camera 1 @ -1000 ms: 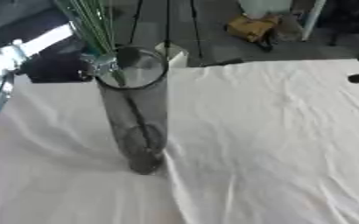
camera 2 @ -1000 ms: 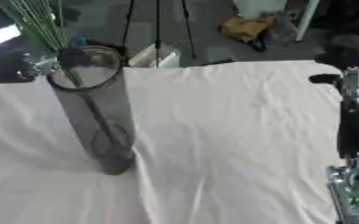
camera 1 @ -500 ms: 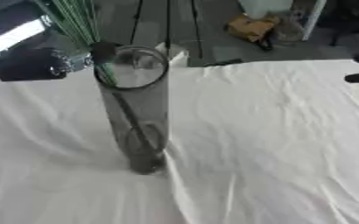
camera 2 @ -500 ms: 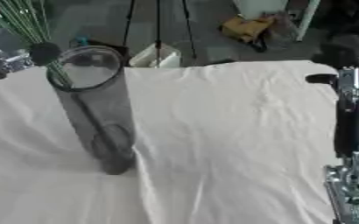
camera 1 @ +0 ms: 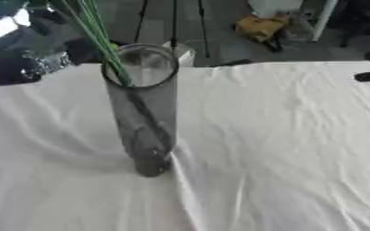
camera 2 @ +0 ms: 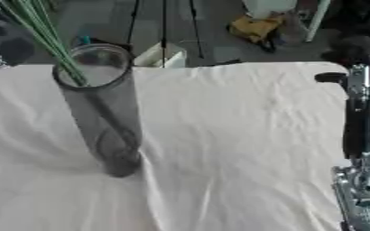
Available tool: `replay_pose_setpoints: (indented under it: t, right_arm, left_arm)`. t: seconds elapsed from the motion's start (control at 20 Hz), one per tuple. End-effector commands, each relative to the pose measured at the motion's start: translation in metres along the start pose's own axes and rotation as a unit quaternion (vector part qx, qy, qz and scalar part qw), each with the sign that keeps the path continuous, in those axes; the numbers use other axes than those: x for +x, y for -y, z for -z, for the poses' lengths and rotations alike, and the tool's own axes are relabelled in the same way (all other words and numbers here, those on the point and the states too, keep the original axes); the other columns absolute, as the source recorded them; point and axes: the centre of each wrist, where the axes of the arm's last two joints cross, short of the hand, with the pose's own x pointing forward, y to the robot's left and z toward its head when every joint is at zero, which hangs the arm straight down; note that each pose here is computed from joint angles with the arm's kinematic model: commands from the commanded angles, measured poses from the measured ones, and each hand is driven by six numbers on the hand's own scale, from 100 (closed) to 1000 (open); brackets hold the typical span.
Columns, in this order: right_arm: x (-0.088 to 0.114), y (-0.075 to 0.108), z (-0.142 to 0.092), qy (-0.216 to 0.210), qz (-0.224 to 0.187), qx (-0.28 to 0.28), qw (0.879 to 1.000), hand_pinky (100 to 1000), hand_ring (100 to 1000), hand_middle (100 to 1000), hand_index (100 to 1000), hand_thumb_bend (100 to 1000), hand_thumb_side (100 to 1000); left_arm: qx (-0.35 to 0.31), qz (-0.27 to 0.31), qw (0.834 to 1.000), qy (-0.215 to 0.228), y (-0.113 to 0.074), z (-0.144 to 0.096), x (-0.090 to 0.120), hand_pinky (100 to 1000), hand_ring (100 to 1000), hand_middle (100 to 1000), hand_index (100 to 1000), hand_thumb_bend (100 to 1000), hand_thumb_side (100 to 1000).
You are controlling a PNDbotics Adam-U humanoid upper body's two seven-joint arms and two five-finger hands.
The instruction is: Arrange flowers into the vase.
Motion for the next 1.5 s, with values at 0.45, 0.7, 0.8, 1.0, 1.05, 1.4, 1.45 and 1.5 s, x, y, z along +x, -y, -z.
replay_pose_setpoints:
  t: [0.45, 0.7, 0.8, 1.0, 1.05, 1.4, 1.45, 1.5]
  right_arm:
    - [0.007, 0.004, 0.006, 0.019, -0.002, -0.006, 1.0, 597, 767, 617, 765, 100, 1000]
    - [0.006, 0.005, 0.007, 0.019, -0.004, -0.009, 1.0, 598, 766, 617, 765, 100, 1000]
    - [0.006, 0.005, 0.006, 0.019, -0.004, -0.01, 1.0, 598, 766, 617, 766, 100, 1000]
    - [0.006, 0.005, 0.007, 0.019, -0.003, -0.011, 1.0, 598, 766, 617, 765, 100, 1000]
    - [0.006, 0.005, 0.007, 0.019, -0.003, -0.012, 1.0, 598, 766, 617, 765, 100, 1000]
    - [0.007, 0.006, 0.007, 0.022, -0.003, -0.017, 1.0, 599, 766, 618, 765, 100, 1000]
    - [0.007, 0.006, 0.008, 0.023, -0.003, -0.018, 1.0, 599, 766, 618, 765, 100, 1000]
    - [0.007, 0.006, 0.008, 0.023, -0.002, -0.018, 1.0, 599, 766, 618, 765, 100, 1000]
  left_arm:
    - [0.005, 0.015, 1.0, -0.009, -0.013, -0.007, -0.002, 838, 892, 877, 987, 498, 1000]
    - [0.01, 0.025, 0.999, -0.042, -0.014, -0.02, -0.006, 814, 876, 855, 935, 441, 1000]
    - [0.009, 0.023, 0.998, -0.052, -0.013, -0.025, -0.007, 804, 869, 846, 918, 417, 1000]
    - [0.008, 0.016, 0.998, -0.067, -0.012, -0.033, -0.008, 772, 845, 811, 860, 337, 1000]
    - [0.011, 0.015, 0.997, -0.072, -0.011, -0.035, -0.009, 754, 833, 796, 841, 306, 1000]
    - [0.088, -0.053, 0.991, -0.087, -0.002, -0.05, -0.008, 533, 685, 663, 772, 100, 1000]
    - [0.109, -0.078, 0.988, -0.08, 0.001, -0.051, -0.01, 481, 647, 639, 758, 100, 1000]
    - [0.133, -0.105, 0.983, -0.071, 0.005, -0.052, -0.011, 459, 629, 638, 756, 100, 1000]
